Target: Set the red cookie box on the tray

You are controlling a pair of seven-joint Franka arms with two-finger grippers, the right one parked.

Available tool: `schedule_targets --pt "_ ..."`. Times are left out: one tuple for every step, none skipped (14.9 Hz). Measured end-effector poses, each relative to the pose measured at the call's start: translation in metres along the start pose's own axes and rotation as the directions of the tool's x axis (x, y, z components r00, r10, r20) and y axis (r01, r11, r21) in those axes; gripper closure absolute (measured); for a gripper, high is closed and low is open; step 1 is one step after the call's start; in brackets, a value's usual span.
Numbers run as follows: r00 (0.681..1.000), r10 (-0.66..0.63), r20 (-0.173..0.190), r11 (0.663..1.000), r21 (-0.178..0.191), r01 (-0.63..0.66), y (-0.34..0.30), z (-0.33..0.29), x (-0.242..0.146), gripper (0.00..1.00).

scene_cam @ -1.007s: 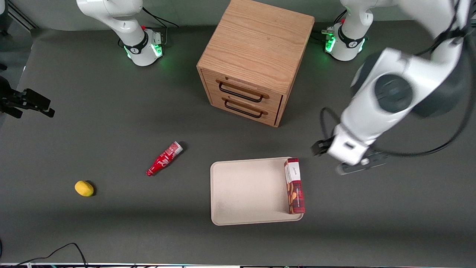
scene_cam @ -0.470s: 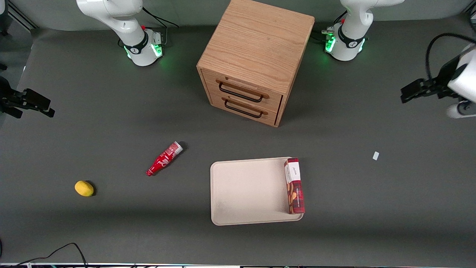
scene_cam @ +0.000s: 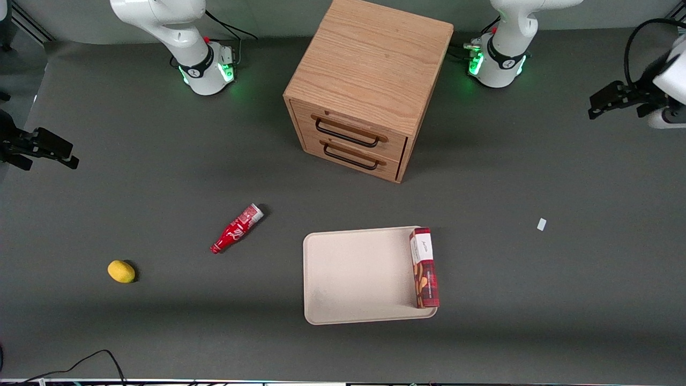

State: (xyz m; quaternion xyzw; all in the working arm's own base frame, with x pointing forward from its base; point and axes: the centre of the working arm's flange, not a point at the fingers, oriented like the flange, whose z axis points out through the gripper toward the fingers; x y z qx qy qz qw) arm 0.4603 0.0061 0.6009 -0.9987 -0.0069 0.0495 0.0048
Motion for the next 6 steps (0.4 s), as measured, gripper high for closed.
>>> schedule_targets --pt "1.0 0.001 -0.004 1.0 0.0 -0.001 0.0 0.002 -0.007 0.0" --pt "1.0 0.001 -0.01 1.0 0.0 -0.001 0.0 0.0 -0.012 0.0" --pt "1.0 0.002 -0.017 1.0 0.0 -0.002 0.0 -0.004 -0.013 0.0" --pt "1.0 0.002 -0.022 1.0 -0.001 -0.002 -0.002 -0.008 -0.014 0.0" --pt "1.0 0.004 -0.021 1.0 -0.004 -0.004 -0.006 -0.014 -0.013 0.0" --pt "1.0 0.005 -0.014 1.0 -0.007 -0.006 -0.011 -0.02 -0.012 0.0"
